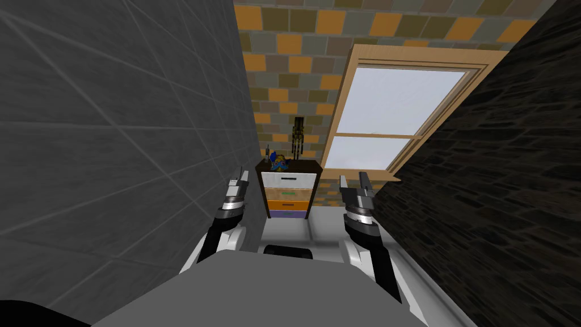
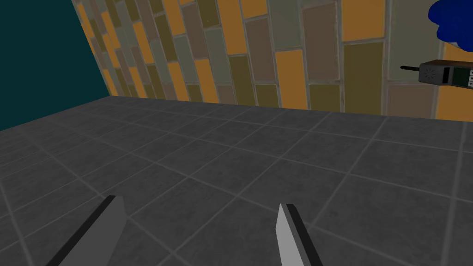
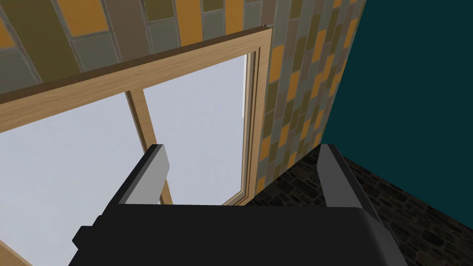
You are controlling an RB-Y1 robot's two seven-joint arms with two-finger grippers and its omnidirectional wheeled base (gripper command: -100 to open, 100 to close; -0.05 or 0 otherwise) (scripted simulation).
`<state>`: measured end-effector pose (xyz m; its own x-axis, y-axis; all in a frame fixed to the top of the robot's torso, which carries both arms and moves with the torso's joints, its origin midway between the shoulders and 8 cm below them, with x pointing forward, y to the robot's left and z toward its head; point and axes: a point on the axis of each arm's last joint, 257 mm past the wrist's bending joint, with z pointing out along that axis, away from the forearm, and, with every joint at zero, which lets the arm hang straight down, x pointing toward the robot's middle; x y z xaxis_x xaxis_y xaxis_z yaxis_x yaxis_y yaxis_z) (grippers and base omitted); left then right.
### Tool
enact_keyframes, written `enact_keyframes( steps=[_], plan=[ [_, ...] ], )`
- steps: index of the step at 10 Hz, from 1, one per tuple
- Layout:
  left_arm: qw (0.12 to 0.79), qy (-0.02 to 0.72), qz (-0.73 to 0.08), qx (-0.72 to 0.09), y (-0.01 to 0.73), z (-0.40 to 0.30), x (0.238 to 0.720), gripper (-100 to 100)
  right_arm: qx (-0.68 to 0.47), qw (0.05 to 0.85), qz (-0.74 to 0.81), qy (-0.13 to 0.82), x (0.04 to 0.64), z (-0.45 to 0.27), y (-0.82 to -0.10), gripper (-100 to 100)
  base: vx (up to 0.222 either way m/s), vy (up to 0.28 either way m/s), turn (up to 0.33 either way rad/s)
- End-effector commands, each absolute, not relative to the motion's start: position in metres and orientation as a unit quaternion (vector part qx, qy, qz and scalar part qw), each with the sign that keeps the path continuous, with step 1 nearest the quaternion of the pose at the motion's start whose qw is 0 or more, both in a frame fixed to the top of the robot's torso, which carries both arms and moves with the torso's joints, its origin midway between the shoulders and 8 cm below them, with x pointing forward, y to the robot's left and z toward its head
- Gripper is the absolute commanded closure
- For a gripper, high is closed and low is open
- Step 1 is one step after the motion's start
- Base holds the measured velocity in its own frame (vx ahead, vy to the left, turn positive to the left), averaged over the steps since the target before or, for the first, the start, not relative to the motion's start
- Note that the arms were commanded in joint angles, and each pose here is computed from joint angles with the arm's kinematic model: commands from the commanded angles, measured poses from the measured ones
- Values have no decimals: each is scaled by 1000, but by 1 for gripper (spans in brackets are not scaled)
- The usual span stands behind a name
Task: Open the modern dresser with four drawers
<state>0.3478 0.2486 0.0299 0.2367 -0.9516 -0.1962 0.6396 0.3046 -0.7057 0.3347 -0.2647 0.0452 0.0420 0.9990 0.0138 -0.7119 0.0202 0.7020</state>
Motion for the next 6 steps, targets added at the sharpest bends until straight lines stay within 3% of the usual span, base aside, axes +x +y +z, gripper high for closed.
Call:
enact_keyframes(
  steps=[1,6],
  plan=[
    [745,311,-534,-251,249,30,348,0,278,666,642,258,335,45,-265,0,0,0,0],
    [745,311,-534,-251,249,30,348,0,278,666,642,258,335,45,-265,0,0,0,0]
  ],
)
